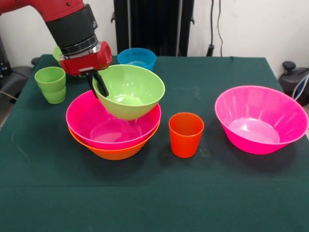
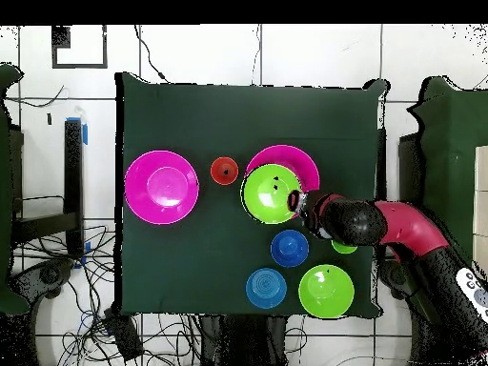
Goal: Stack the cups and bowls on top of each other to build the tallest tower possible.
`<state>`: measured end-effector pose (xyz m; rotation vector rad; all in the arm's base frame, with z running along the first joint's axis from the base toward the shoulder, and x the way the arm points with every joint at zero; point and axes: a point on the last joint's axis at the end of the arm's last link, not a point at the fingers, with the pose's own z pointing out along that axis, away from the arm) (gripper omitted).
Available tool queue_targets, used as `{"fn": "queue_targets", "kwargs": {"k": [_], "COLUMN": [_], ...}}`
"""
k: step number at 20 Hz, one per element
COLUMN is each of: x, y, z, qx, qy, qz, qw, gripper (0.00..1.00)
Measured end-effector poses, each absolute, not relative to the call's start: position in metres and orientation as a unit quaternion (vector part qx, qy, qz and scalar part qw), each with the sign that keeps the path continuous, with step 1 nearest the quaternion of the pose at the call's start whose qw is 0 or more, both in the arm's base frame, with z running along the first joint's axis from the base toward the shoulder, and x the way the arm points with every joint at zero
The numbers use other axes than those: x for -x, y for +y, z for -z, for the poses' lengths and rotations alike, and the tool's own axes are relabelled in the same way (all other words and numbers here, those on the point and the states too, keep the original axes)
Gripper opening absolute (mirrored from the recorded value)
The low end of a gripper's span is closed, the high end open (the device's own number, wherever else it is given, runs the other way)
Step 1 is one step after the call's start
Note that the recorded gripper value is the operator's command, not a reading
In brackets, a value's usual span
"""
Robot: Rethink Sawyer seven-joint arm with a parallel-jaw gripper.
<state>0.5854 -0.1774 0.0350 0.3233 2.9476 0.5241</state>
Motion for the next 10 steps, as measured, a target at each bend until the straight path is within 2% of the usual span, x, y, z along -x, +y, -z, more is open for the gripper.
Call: {"fn": "queue_targets", "kwargs": {"k": [10], "x": [-0.59], "y": [-0.197], "z": [-0.027], "qx": [-0.119], "qy": [0.975], "qz": [-0.174], "qw": [0.075], "gripper": [0.0]}}
